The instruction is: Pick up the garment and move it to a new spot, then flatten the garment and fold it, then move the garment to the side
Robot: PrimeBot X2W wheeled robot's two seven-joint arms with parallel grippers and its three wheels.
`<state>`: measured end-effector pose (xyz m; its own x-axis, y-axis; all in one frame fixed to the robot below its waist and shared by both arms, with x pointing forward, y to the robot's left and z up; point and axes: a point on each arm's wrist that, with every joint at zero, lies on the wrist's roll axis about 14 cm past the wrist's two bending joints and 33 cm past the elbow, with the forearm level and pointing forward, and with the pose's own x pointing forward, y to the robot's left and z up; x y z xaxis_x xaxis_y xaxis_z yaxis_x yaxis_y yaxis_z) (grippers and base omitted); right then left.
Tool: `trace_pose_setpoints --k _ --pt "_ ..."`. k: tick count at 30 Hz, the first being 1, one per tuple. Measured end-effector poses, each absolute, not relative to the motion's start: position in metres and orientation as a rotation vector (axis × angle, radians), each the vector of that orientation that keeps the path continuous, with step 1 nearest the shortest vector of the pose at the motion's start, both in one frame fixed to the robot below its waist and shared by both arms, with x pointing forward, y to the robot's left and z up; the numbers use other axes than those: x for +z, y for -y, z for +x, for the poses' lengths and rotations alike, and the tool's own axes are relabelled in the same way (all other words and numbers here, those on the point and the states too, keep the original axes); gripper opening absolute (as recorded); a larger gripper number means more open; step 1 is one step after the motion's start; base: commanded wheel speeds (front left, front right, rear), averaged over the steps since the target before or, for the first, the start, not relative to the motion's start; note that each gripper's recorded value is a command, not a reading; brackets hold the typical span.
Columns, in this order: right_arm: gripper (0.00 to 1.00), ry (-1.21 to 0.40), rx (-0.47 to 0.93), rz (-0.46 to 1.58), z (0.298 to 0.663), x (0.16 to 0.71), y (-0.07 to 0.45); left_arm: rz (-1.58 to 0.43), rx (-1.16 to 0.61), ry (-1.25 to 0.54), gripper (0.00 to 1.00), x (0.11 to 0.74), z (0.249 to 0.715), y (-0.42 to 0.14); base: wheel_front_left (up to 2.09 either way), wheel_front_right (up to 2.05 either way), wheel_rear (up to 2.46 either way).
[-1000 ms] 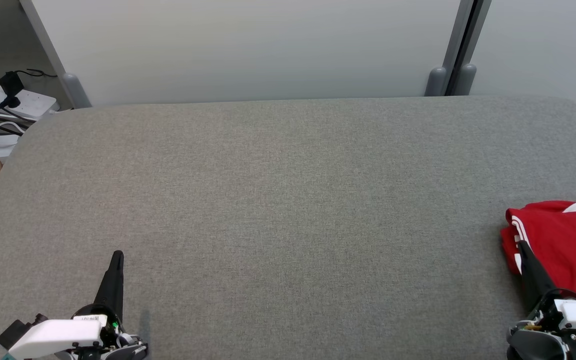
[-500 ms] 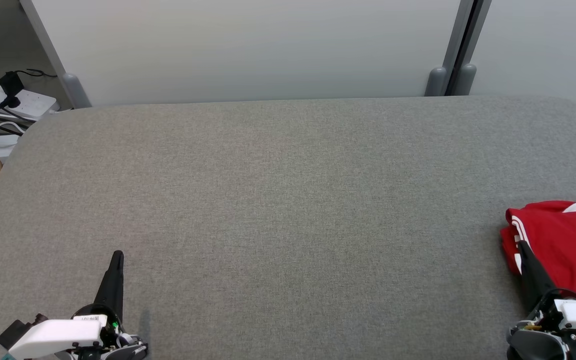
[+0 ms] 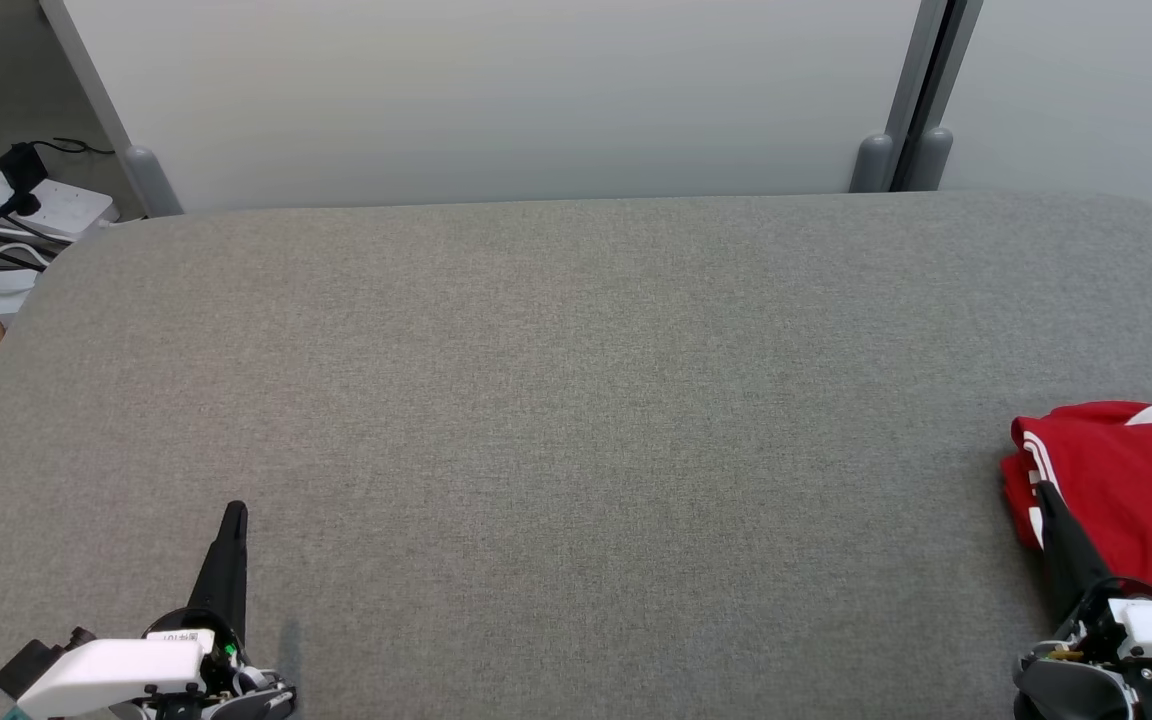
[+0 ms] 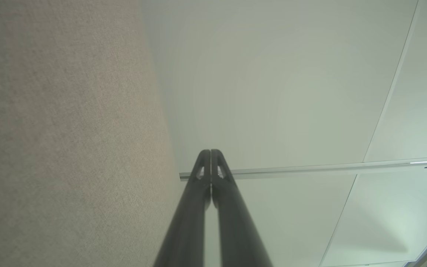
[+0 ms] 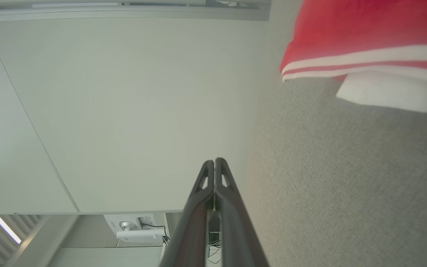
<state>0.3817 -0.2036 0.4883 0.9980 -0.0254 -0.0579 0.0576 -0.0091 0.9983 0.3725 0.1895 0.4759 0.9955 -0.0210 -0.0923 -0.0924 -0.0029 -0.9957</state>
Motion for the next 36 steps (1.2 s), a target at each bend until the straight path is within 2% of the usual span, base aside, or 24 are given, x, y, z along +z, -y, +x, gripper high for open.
trace_pose_setpoints --k 36 --pt "0.0 -0.025 -0.066 1.579 0.3817 0.4883 0.2036 -1.573 0.056 -0.089 0.0 0.4759 0.3725 -0.1895 0.0 0.0 0.0"
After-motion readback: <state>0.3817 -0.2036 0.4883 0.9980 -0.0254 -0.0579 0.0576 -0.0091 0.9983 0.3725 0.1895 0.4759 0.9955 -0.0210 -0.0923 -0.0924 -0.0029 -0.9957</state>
